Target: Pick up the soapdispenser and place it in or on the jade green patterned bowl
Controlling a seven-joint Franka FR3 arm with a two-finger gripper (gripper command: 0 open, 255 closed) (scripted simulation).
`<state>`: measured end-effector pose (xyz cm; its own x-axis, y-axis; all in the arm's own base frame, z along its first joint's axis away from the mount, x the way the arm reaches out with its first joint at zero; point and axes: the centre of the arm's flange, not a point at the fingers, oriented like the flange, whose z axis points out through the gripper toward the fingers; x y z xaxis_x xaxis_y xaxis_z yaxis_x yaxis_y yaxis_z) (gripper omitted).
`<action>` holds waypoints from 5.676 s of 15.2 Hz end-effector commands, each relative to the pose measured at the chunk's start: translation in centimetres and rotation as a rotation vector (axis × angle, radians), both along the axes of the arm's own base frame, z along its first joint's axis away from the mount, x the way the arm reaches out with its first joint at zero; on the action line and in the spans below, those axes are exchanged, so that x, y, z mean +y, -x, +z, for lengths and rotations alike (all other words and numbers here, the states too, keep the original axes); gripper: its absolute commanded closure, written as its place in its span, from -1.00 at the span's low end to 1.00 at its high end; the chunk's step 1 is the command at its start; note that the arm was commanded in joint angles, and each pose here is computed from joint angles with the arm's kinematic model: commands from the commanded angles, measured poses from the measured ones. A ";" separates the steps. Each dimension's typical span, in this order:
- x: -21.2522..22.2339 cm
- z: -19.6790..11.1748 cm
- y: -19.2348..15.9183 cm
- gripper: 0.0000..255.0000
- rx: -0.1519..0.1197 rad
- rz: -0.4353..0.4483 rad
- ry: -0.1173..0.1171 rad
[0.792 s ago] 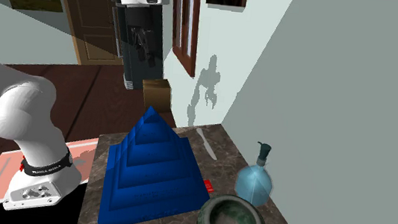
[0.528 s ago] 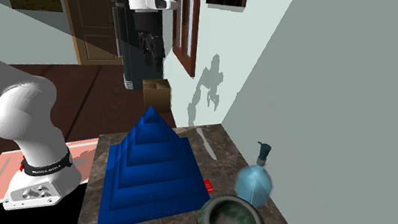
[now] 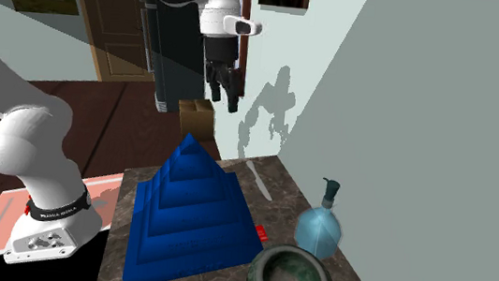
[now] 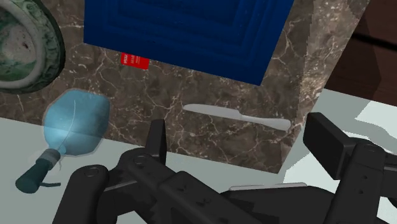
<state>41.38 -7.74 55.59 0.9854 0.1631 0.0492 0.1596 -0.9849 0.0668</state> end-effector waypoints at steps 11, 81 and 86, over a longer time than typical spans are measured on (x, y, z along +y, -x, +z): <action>-11.2 -5.3 -10.6 -1.00 0.022 -0.017 -0.008; -21.9 2.6 -20.0 1.00 0.043 -0.033 -0.016; -25.3 5.5 -15.1 1.00 0.043 -0.033 -0.016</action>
<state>57.32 -32.42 60.29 0.9915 0.1296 0.0092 0.1290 -0.9906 0.0448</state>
